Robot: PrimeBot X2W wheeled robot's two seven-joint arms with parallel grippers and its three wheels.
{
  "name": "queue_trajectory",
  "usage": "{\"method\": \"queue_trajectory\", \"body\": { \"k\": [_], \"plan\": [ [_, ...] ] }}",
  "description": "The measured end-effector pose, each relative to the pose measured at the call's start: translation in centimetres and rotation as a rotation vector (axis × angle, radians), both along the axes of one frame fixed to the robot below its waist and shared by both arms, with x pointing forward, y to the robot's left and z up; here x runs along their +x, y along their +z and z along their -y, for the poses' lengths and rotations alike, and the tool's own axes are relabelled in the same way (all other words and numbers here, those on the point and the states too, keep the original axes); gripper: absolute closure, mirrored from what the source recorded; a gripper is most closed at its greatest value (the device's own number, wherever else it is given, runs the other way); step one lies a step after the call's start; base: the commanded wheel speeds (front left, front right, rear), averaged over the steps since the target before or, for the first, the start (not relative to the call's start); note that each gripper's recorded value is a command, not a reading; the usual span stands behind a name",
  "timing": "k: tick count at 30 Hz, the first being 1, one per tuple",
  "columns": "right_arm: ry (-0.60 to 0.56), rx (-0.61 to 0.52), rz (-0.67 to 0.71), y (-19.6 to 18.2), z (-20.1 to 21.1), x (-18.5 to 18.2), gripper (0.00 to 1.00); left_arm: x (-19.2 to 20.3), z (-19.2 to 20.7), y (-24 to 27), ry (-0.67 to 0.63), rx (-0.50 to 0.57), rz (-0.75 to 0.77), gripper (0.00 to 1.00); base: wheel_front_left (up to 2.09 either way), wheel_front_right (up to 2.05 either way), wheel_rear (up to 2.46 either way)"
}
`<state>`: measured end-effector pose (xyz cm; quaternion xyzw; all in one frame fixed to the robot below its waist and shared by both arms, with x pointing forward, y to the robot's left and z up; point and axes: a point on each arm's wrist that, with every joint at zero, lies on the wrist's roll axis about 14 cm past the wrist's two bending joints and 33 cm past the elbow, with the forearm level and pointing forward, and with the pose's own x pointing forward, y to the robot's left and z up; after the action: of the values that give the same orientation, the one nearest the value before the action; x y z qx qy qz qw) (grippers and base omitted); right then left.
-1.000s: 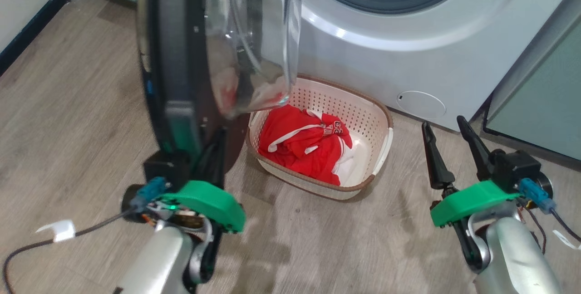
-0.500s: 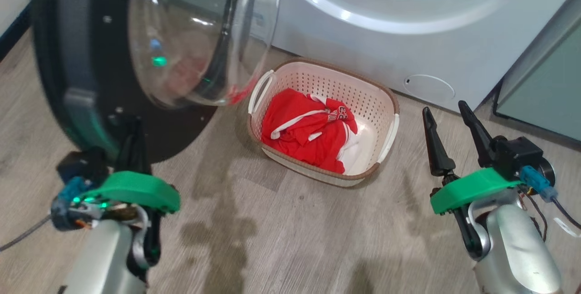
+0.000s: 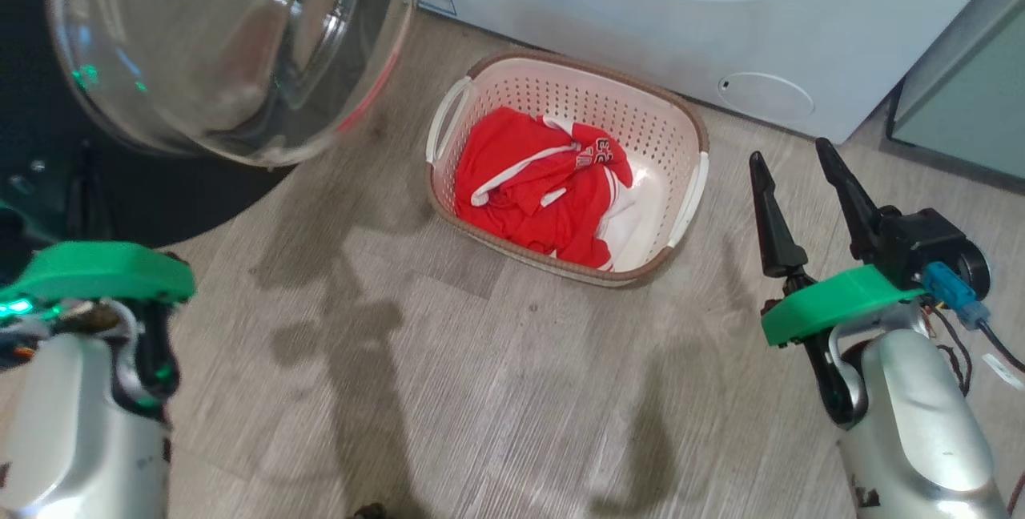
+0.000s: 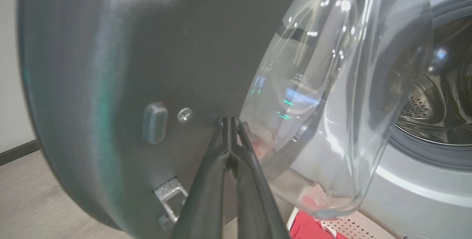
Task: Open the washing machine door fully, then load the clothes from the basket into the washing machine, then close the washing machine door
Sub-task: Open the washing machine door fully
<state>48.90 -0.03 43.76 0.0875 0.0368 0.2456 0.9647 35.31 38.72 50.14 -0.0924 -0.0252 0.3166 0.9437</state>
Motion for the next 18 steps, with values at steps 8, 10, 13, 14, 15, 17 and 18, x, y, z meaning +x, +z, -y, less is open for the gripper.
{"method": "queue_trajectory", "body": {
  "k": [8, 10, 13, 14, 15, 17, 18],
  "plan": [
    [-0.009, 0.0, -0.017, -1.0, 0.3, 0.4, 0.0, 0.3, -2.4, 0.0, 0.038, 0.0, 0.016, 1.0, 0.0, 0.0, 0.0],
    [-0.01, 0.002, -0.014, -0.9, 0.2, 0.6, 0.0, 0.2, -3.0, 0.2, 0.05, 0.0, 0.026, 1.0, 0.0, 0.0, 0.0],
    [-0.011, 0.006, -0.008, -0.7, 0.1, 0.8, 0.0, 0.3, -3.5, 0.4, 0.055, 0.005, 0.029, 1.0, 0.0, 0.0, 0.0],
    [-0.011, 0.006, -0.007, -0.6, 0.1, 0.8, 0.0, 0.3, -3.7, 0.5, 0.056, 0.008, 0.031, 1.0, 0.0, 0.0, 0.0],
    [-0.011, 0.006, -0.007, -0.7, 0.1, 0.8, 0.0, 0.3, -3.9, 0.5, 0.057, 0.01, 0.03, 1.0, 0.0, 0.0, 0.0],
    [-0.012, 0.006, -0.006, -0.6, 0.2, 0.8, 0.0, 0.4, -4.1, 0.7, 0.06, 0.012, 0.036, 1.0, 0.0, 0.0, 0.0],
    [-0.013, 0.006, -0.005, -0.5, 0.2, 0.8, 0.0, 0.4, -4.2, 0.7, 0.062, 0.013, 0.036, 1.0, 0.0, 0.0, 0.0]
  ]
}}
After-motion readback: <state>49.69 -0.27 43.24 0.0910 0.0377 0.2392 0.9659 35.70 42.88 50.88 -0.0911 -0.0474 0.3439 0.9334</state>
